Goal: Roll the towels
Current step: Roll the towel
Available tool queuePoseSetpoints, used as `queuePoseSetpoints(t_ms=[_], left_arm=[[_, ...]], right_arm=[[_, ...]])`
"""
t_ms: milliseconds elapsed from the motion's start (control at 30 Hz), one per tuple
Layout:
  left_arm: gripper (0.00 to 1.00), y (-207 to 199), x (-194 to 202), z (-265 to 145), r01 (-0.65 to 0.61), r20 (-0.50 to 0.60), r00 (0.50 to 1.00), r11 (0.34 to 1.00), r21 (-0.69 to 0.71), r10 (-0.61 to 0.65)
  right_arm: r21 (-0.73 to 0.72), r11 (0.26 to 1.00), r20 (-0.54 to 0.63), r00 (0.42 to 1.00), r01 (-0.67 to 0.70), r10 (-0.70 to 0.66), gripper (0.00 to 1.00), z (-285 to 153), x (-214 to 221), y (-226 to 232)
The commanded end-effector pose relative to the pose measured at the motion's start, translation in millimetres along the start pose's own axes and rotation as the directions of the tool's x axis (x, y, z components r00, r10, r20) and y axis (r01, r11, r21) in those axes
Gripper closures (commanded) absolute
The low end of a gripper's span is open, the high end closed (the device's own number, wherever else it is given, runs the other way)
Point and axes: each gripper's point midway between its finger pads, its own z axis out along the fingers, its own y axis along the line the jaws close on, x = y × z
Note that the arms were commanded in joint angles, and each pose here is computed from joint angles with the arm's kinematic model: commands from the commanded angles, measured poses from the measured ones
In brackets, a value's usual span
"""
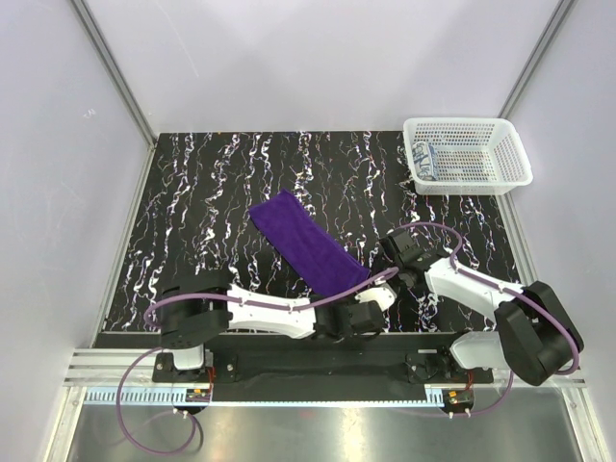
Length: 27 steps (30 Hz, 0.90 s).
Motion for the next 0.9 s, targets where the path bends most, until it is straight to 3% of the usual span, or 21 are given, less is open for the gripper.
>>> queuePoseSetpoints(t_ms=[0,100,200,300,333,433,567,700,867], left_arm=[[0.71,6.5,-16.8,2.2,0.007,0.036,0.999,0.999,-0.051,-0.005],[1.0,6.4,-16.6,2.6,0.004,0.034,0.999,0.999,-0.052,-0.002],[1.0,4.5,-17.8,0.1,0.007,0.034,0.999,0.999,-0.032,-0.006],[1.0,-1.5,-19.2,-4.7,0.032,0.023,0.999,0.999,0.036,-0.032],[1.0,-3.7,-20.9,-7.8,0.056,0.022,0.998,0.996,0.064,-0.057],[1.0,-6.5,-20.0,-12.2,0.11,0.014,0.994,0.987,0.114,-0.112],[1.0,-8.9,-19.8,-16.1,0.197,0.0,0.98,0.962,0.189,-0.201],[1.0,-6.4,-22.0,-16.8,0.326,-0.026,0.943,0.901,0.286,-0.332],[1.0,-9.6,-23.7,-27.1,0.468,-0.112,0.873,0.751,0.466,-0.474]], right_arm=[[-0.024,0.999,-0.015,0.999,0.029,-0.029,0.75,-6.5,4.8,7.1],[-0.032,0.999,-0.025,0.999,0.03,-0.03,0.75,-8.9,9.3,6.3],[-0.028,0.999,-0.019,0.999,0.027,-0.027,0.73,-12.7,11.2,3.4],[0.002,1.0,0.019,0.999,0.026,-0.026,0.47,-22.9,6.1,1.4],[0.02,1.0,0.035,0.999,0.021,-0.022,0.3,-29.9,5.8,-0.9],[0.085,0.996,0.122,0.992,0.02,-0.03,0.14,-50.3,-9.0,-4.5],[0.179,0.984,0.306,0.951,-0.017,-0.039,0.05,-88.8,-40.9,-9.0],[0.218,0.972,0.411,0.912,-0.082,-0.016,0.04,-117.0,-58.0,-22.2],[0.035,0.999,0.447,0.894,-0.012,-0.004,0.04,-130.3,-58.2,6.8]])
